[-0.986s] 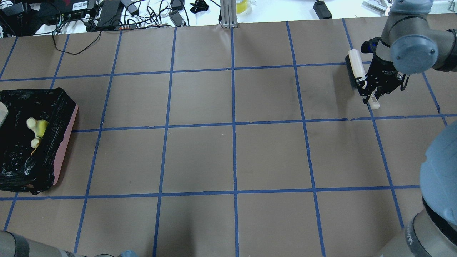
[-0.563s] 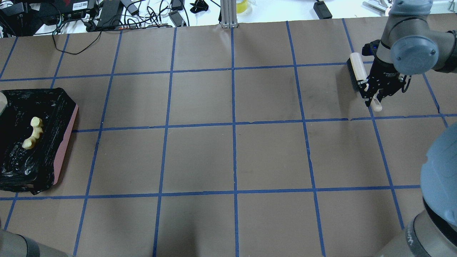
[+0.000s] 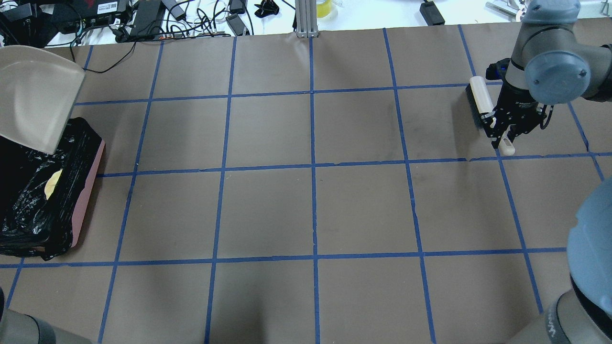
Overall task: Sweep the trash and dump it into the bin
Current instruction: 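Lift the empty dustpan and carry it back onto the table with the left gripper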
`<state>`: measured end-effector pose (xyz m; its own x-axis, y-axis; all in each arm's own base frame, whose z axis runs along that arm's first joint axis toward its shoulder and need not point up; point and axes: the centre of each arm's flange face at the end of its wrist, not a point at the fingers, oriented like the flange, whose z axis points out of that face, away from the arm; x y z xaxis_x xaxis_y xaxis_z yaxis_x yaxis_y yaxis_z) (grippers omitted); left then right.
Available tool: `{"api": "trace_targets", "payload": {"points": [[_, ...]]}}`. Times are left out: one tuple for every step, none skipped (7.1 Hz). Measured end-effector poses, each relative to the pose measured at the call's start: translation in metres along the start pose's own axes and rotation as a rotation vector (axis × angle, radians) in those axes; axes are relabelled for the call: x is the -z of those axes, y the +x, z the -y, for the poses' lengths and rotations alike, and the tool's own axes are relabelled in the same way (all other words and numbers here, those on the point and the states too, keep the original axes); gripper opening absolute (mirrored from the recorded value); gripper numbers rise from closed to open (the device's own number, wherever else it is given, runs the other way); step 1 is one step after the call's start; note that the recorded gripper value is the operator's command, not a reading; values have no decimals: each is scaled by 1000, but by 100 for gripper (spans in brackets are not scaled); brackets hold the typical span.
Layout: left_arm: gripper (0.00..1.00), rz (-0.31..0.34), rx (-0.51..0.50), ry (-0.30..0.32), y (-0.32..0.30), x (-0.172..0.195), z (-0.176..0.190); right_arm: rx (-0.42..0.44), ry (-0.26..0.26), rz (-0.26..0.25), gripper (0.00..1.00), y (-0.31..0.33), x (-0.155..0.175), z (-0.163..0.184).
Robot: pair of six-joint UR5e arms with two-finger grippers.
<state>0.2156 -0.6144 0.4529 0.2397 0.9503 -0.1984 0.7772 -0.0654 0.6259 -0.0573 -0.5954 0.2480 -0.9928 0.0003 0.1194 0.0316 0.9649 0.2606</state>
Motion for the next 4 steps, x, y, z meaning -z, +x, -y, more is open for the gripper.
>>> {"api": "trace_targets", "payload": {"points": [[0, 58, 31, 132, -11, -4, 19, 17, -5, 3, 0, -1, -3, -1], [0, 76, 102, 260, -22, -9, 46, 37, -8, 4, 14, -2, -6, -1], [0, 57, 190, 376, -37, -14, 83, 47, -13, 5, 18, -2, -8, 0], [0, 19, 254, 468, -51, -20, 125, 51, -16, 6, 40, -2, -11, 0]]}}
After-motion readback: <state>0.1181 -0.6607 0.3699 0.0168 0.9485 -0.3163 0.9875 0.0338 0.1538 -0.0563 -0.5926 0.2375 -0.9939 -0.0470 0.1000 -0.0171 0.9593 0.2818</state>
